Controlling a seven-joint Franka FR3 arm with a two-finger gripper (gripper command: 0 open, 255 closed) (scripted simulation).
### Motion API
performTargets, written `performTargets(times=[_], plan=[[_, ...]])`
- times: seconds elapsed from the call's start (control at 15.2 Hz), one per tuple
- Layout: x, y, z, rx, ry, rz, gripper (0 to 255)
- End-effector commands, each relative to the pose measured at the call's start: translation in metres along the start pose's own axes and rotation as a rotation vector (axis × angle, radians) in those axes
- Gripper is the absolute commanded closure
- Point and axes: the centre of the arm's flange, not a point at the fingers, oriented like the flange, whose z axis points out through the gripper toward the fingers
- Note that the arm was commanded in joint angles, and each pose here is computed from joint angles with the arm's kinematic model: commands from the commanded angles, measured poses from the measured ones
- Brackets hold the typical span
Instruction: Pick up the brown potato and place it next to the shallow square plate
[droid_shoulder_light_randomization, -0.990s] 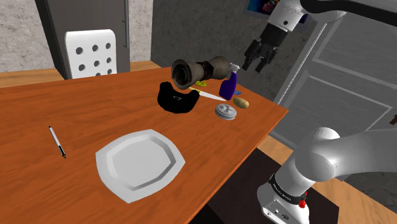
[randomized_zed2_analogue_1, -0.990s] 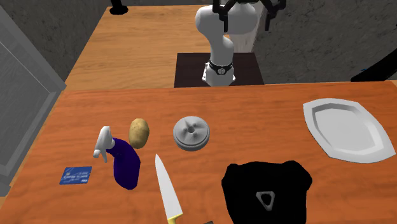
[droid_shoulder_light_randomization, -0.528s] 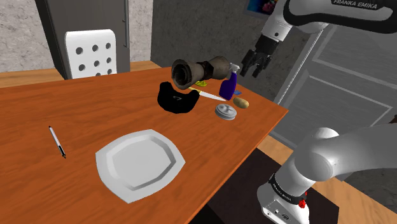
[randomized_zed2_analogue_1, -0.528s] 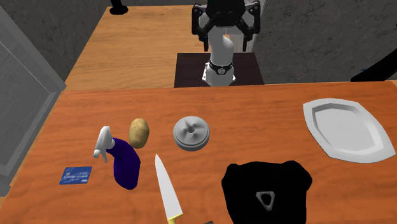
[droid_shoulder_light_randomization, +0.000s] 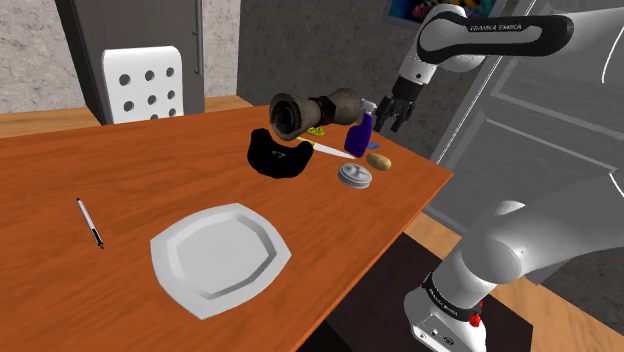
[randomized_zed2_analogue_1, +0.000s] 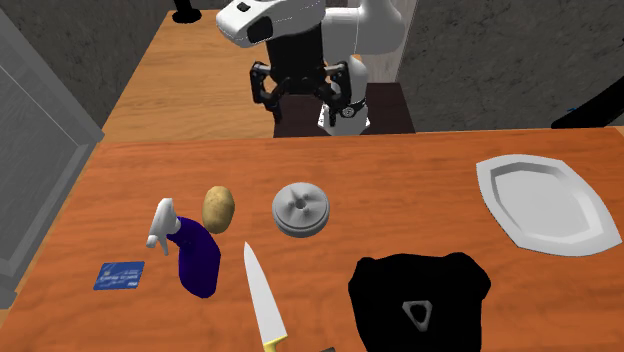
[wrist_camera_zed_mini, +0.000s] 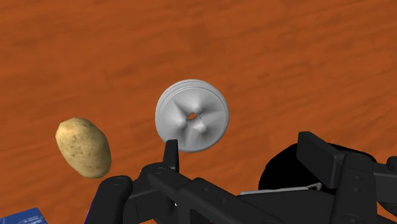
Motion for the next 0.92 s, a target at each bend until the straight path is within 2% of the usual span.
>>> performTargets(times=[0.0,0.86], plan=[[0.012,0.018,0.016,-0.005,-0.014,-0.003,0],[0.089,0.140,0.114,-0.034,-0.107,-0.020,0]])
